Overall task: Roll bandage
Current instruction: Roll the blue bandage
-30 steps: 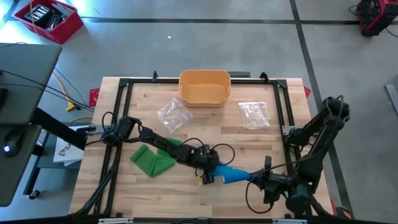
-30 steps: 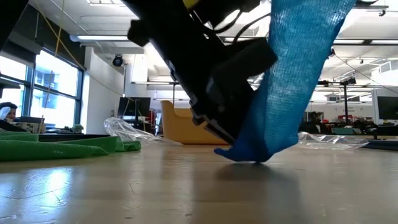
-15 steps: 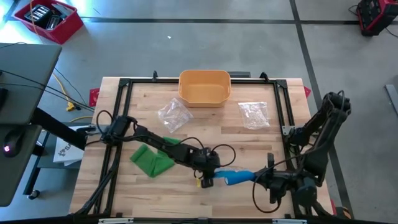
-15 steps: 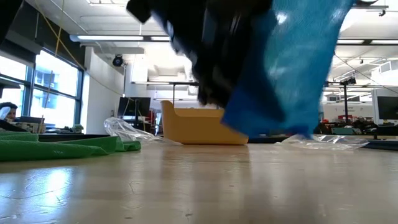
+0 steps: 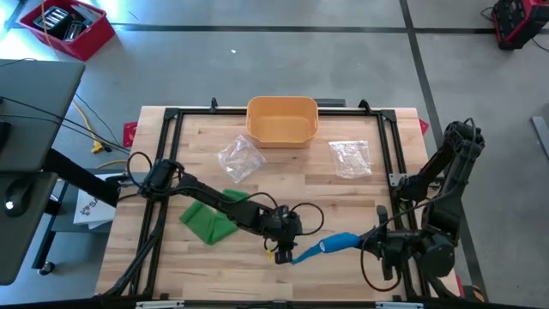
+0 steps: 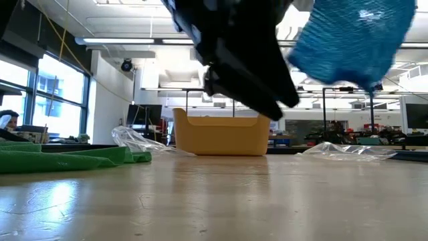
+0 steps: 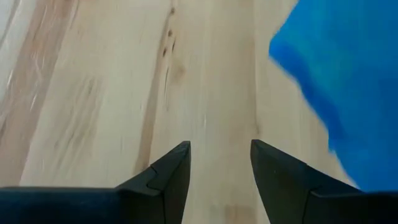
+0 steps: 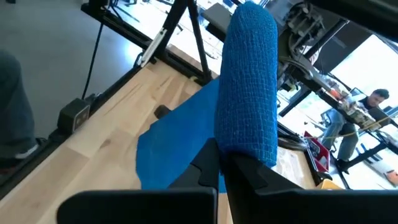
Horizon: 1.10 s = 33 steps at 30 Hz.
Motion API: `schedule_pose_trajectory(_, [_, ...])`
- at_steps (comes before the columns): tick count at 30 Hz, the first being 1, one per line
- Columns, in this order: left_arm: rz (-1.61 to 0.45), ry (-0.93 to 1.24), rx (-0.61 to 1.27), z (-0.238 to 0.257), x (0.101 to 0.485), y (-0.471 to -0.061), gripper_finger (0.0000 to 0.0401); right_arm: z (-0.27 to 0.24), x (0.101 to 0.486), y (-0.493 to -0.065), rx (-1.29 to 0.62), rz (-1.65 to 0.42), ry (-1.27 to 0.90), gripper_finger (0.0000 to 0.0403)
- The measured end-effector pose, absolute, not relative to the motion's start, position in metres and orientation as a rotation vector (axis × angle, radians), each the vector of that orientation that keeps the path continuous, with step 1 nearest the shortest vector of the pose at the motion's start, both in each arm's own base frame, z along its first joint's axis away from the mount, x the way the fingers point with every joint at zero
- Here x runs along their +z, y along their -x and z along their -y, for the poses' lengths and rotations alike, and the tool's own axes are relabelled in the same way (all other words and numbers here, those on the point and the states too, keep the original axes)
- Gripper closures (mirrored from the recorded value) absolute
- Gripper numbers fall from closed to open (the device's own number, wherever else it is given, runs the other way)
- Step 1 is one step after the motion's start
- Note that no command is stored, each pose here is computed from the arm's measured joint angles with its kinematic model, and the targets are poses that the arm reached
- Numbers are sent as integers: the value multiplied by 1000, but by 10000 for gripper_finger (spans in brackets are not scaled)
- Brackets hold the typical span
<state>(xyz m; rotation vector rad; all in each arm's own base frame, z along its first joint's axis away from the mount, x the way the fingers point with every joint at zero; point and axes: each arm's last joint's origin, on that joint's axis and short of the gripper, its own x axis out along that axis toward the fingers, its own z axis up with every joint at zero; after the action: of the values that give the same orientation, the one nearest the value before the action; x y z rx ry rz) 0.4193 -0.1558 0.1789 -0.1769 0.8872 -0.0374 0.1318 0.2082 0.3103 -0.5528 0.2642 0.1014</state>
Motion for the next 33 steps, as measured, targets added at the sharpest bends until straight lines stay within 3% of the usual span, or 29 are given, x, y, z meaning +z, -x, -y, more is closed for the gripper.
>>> schedule_pose_trajectory(7, [-867,-47,249,178,200,-383,251,-204,309,-132,87,-283,540,403])
schedule_pose_trajectory(11, [-718,-140,402,192,216,-370,260,-200,307,-135,64,-305,510,403])
schedule_pose_trajectory(21, [-226,-278,287,232,269,-387,258,-190,308,-138,28,-335,460,402])
schedule_pose_trajectory(29, [-133,-269,320,203,281,-407,212,-188,310,-137,32,-331,446,402])
schedule_pose_trajectory(33, [-86,-205,225,193,279,-419,203,-188,310,-137,35,-331,443,402])
